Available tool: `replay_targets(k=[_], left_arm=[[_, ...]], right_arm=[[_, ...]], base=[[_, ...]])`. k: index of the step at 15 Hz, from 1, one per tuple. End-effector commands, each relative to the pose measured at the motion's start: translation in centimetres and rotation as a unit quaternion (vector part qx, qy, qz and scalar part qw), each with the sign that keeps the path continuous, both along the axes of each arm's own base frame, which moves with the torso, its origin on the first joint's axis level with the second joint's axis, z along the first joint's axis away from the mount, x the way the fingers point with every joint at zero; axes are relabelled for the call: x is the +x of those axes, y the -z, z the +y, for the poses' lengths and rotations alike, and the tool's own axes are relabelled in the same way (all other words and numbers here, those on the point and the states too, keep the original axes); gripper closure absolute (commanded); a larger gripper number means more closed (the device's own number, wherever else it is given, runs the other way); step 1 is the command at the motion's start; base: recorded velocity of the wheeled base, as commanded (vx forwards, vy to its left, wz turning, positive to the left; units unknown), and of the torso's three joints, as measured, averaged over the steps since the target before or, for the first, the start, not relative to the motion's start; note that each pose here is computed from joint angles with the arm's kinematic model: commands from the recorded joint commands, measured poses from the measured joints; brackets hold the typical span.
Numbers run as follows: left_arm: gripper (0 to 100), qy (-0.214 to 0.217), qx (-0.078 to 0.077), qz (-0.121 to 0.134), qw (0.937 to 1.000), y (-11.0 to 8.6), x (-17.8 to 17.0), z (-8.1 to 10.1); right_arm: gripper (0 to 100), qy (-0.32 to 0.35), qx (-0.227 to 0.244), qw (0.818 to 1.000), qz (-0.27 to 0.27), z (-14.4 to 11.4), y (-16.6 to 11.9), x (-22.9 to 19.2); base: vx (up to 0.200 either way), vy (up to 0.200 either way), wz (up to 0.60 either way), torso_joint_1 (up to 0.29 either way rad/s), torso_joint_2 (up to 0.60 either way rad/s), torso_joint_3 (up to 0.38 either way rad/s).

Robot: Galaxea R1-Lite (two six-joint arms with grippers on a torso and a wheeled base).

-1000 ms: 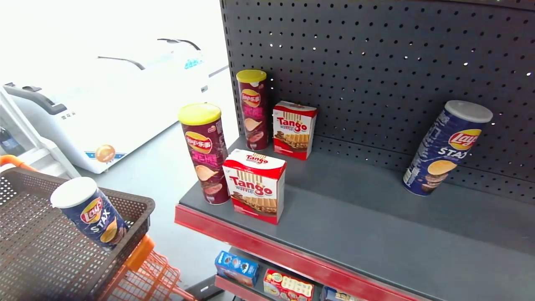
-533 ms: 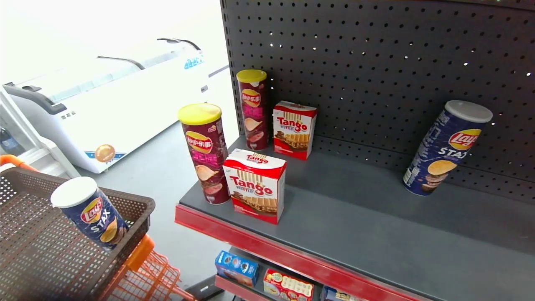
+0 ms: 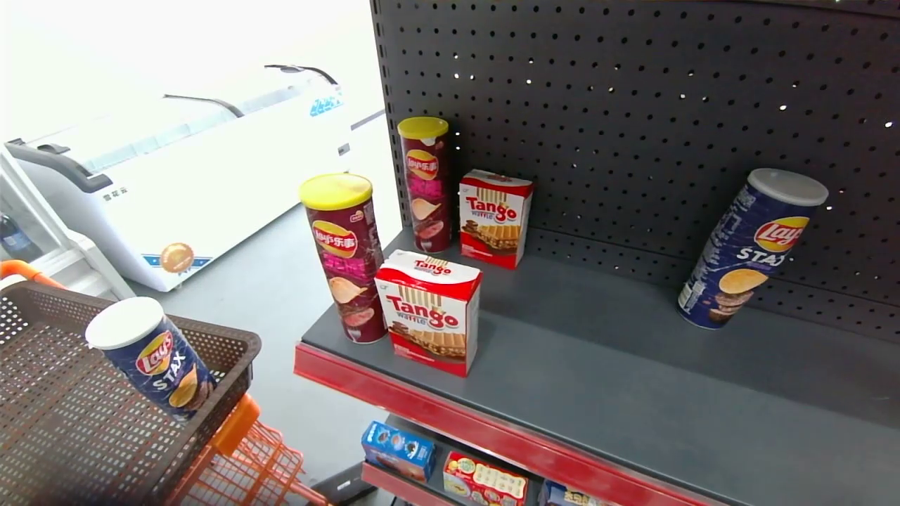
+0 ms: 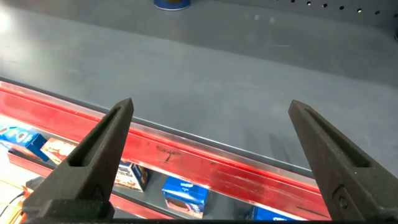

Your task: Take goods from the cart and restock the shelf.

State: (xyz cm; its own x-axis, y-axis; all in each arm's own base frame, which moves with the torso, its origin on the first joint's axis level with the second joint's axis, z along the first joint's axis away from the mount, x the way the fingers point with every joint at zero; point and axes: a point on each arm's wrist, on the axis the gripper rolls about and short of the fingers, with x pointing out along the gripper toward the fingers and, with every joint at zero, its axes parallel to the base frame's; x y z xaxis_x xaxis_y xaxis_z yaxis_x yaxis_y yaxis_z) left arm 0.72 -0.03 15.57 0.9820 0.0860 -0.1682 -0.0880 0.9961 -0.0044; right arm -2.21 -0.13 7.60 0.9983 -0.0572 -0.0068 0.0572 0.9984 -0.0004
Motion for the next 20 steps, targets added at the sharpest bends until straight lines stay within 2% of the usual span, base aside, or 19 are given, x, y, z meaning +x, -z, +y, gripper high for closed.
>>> replay_targets(k=[1, 2, 3, 6, 7, 10, 11, 13, 14, 16, 17, 18, 20], left_arm=[[0, -0.048, -0.016, 0.104, 0.9933, -2.6, 5.9, 2.0], [0, -0.063, 0.010, 0.128, 0.9897, -2.3, 7.4, 3.1], [0, -0.061, 0.021, 0.137, 0.9884, -2.0, 8.5, 3.7], [0, -0.063, 0.009, 0.142, 0.9879, -1.5, 10.9, 4.7], [0, -0.061, 0.010, 0.142, 0.9879, -1.4, 11.6, 4.9], [0, -0.041, 0.022, 0.115, 0.9923, -0.2, 13.5, 5.0], [0, -0.041, 0.022, 0.115, 0.9923, -0.2, 13.5, 5.0], [0, -0.037, 0.030, 0.095, 0.9943, 1.9, 15.3, 5.4], [0, -0.036, 0.031, 0.100, 0.9939, 3.0, 15.7, 5.6], [0, -0.036, 0.031, 0.092, 0.9947, 3.4, 16.1, 5.7], [0, -0.039, 0.028, 0.084, 0.9954, 4.2, 17.4, 6.2], [0, -0.039, 0.028, 0.084, 0.9954, 4.2, 17.4, 6.2], [0, -0.042, 0.025, 0.083, 0.9953, 5.4, 19.2, 6.9]], right_arm=[[0, 0.000, 0.000, 1.000, 0.000, 0.0, 0.0, 0.0], [0, 0.000, 0.000, 1.000, 0.000, 0.0, 0.0, 0.0], [0, 0.000, 0.000, 1.000, 0.000, 0.0, 0.0, 0.0], [0, 0.000, 0.000, 1.000, 0.000, 0.0, 0.0, 0.0], [0, 0.000, 0.000, 1.000, 0.000, 0.0, 0.0, 0.0], [0, 0.000, 0.000, 1.000, 0.000, 0.0, 0.0, 0.0], [0, 0.000, 0.000, 1.000, 0.000, 0.0, 0.0, 0.0], [0, 0.000, 0.000, 1.000, 0.000, 0.0, 0.0, 0.0], [0, 0.000, 0.000, 1.000, 0.000, 0.0, 0.0, 0.0], [0, 0.000, 0.000, 1.000, 0.000, 0.0, 0.0, 0.0], [0, 0.000, 0.000, 1.000, 0.000, 0.0, 0.0, 0.0], [0, 0.000, 0.000, 1.000, 0.000, 0.0, 0.0, 0.0], [0, 0.000, 0.000, 1.000, 0.000, 0.0, 0.0, 0.0]], base=[[0.000, 0.000, 0.00, 0.000, 0.00, 0.000], [0.000, 0.000, 0.00, 0.000, 0.00, 0.000], [0.000, 0.000, 0.00, 0.000, 0.00, 0.000], [0.000, 0.000, 0.00, 0.000, 0.00, 0.000], [0.000, 0.000, 0.00, 0.000, 0.00, 0.000], [0.000, 0.000, 0.00, 0.000, 0.00, 0.000], [0.000, 0.000, 0.00, 0.000, 0.00, 0.000], [0.000, 0.000, 0.00, 0.000, 0.00, 0.000], [0.000, 0.000, 0.00, 0.000, 0.00, 0.000], [0.000, 0.000, 0.00, 0.000, 0.00, 0.000], [0.000, 0.000, 0.00, 0.000, 0.00, 0.000], [0.000, 0.000, 0.00, 0.000, 0.00, 0.000], [0.000, 0.000, 0.00, 0.000, 0.00, 0.000]])
